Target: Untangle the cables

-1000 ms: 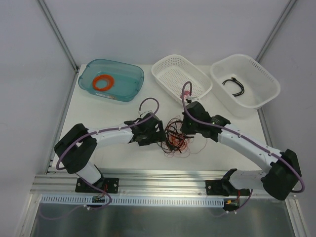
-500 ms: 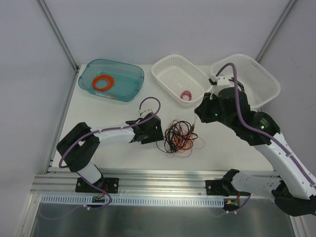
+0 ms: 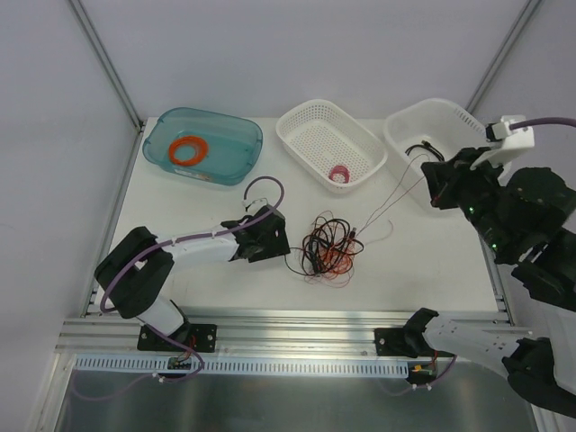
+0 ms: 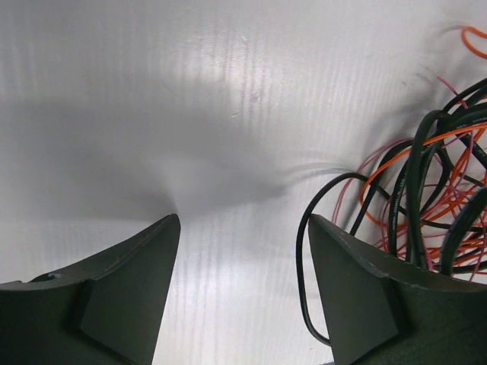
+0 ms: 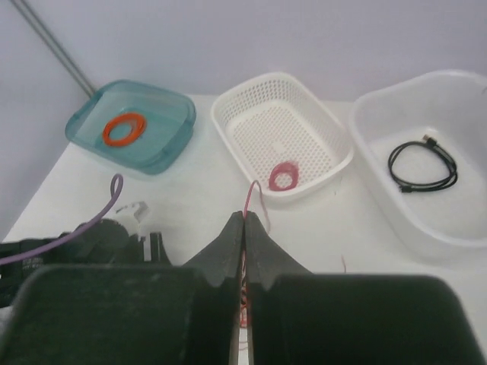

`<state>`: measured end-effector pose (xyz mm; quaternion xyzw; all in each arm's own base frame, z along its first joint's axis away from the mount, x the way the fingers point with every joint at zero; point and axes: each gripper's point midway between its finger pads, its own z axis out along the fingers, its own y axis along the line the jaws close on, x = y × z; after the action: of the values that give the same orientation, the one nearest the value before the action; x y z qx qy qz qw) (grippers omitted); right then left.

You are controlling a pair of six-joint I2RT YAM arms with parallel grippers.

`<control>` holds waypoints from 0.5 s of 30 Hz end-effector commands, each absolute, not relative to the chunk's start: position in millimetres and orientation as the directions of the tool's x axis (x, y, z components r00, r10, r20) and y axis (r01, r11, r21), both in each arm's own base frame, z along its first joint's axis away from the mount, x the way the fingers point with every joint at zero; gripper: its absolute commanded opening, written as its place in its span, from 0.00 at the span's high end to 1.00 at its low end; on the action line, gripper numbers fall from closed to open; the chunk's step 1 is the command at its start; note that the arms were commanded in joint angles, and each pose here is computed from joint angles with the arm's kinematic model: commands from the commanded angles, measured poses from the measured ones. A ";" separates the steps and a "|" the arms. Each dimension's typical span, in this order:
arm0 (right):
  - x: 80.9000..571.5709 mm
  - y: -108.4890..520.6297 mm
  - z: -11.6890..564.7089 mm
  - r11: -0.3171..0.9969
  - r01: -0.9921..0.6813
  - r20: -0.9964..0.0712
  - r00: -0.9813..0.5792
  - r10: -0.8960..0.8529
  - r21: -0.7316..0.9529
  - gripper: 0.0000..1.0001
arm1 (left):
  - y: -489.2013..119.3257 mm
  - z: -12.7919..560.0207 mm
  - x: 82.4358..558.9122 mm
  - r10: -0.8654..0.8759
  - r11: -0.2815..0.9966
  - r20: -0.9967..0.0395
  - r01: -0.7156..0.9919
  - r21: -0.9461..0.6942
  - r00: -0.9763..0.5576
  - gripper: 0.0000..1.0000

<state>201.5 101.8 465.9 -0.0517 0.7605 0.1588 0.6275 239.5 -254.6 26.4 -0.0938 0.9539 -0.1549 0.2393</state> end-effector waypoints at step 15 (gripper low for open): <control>215.2 61.7 462.7 0.979 -0.066 -0.980 -0.063 0.187 0.191 0.99 | -314.9 137.0 249.2 -0.065 0.834 -0.522 0.241 -0.497 -0.850 0.01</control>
<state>205.6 57.7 487.0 0.0283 0.7036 0.1080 0.7017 246.1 -285.8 99.7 -0.0043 0.9385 -0.2268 0.2603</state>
